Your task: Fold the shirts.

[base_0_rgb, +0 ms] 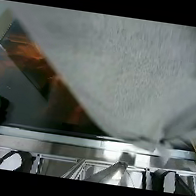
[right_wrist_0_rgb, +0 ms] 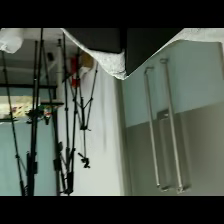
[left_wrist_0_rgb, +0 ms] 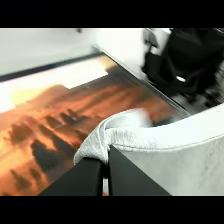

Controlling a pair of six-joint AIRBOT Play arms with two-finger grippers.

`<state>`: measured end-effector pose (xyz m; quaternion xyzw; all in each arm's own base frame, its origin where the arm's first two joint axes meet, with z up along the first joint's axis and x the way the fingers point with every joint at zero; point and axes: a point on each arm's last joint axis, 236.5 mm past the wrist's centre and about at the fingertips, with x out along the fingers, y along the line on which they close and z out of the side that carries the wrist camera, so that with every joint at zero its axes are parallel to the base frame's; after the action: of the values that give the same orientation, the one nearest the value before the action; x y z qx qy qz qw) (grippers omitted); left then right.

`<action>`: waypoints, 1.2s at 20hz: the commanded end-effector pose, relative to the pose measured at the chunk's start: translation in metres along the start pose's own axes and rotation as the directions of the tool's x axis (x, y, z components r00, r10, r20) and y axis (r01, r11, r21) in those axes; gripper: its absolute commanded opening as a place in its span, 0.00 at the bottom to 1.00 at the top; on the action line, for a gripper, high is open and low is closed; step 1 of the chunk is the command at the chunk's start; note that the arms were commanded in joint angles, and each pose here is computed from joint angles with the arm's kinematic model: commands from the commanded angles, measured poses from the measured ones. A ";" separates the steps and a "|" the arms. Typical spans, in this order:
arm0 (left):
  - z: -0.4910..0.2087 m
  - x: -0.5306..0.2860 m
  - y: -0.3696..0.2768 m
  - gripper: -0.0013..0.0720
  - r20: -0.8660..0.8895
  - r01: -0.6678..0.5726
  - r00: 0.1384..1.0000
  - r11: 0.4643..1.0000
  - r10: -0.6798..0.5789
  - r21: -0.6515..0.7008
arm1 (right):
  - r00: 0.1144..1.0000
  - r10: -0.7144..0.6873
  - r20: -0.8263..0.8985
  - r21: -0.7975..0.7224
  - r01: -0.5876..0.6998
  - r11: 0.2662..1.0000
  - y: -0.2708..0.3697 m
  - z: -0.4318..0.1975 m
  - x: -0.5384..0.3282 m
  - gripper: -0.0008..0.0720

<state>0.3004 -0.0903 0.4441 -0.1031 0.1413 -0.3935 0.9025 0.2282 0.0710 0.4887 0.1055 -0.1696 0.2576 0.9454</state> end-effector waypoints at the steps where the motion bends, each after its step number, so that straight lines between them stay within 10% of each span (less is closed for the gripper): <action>1: 0.008 -0.021 -0.023 0.05 0.101 -0.055 0.993 0.998 0.056 -0.009 | 0.995 -0.038 0.093 -0.090 0.047 0.995 0.003 0.035 -0.001 0.03; 6: 0.041 -0.034 -0.025 0.05 0.260 -0.168 0.956 0.981 0.137 0.101 | 0.997 -0.047 0.065 -0.005 0.048 0.999 -0.061 0.027 0.014 0.03; 10: -0.016 0.017 0.023 0.05 0.001 0.028 1.000 0.998 -0.028 -0.050 | 0.970 0.159 -0.186 0.255 -0.109 0.961 -0.094 -0.085 0.060 0.03; 17: -0.169 0.153 0.174 0.05 -0.447 -0.155 0.894 0.959 0.034 -0.236 | 0.835 0.335 -0.436 0.602 -0.006 0.798 -0.129 -0.310 0.126 0.03; 24: -0.160 0.122 0.133 0.04 -0.445 -0.049 0.888 0.939 -0.115 -0.342 | 0.756 0.474 -0.452 0.657 -0.078 0.750 -0.085 -0.253 0.077 0.03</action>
<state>0.4466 -0.0997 0.2177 -0.1552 0.4002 -0.3672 0.8252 0.4415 0.1011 0.2674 0.2970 0.1684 0.4397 0.8307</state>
